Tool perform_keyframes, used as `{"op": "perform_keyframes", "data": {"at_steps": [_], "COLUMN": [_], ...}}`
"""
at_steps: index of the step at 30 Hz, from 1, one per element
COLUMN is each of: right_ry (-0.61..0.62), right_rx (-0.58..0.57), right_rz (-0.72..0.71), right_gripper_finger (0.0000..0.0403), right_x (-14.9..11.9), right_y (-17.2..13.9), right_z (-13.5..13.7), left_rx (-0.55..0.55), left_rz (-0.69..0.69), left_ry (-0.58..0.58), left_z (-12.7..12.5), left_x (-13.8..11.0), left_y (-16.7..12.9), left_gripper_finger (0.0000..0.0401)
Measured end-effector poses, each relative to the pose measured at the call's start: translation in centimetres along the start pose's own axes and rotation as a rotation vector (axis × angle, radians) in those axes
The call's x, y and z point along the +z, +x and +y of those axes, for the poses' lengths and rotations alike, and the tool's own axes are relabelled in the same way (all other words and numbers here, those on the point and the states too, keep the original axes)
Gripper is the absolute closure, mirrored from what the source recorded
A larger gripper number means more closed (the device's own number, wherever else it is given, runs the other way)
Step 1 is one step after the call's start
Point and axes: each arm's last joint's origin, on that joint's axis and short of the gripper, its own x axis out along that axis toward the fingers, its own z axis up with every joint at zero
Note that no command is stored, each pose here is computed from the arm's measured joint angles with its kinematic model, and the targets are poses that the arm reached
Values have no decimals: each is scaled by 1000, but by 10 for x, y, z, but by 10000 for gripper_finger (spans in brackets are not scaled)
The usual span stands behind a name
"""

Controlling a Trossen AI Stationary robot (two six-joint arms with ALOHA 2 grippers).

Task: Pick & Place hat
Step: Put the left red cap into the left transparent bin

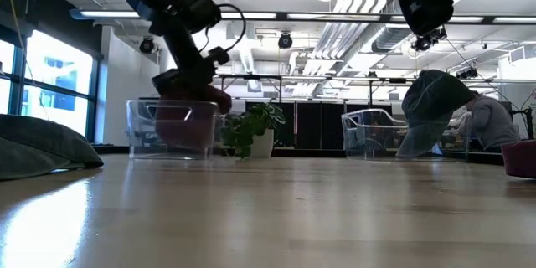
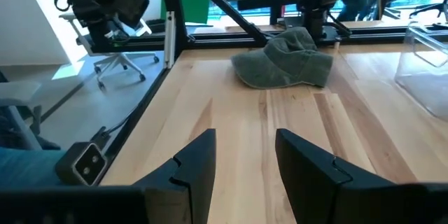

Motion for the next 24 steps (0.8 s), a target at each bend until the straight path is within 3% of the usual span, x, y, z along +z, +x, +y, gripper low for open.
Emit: {"op": "perform_keyframes", "data": {"at_steps": [6,13,24], "right_ry": [6,17,20], "right_rx": [-25,-34,-30], "right_rz": [-4,-7,-6], "right_gripper_finger": [258,258,258], "right_x": [1,2,2], "right_y": [2,3,3], "right_z": [-6,-8,-8], "left_rx": [-7,6,26], "left_rz": [11,-33,13], "left_ry": [-4,-155,-476], "left_z": [-2,-2,2], "left_x": [-7,-6,-15], "left_y": [5,6,-12], "left_gripper_finger": [303,215,200]}}
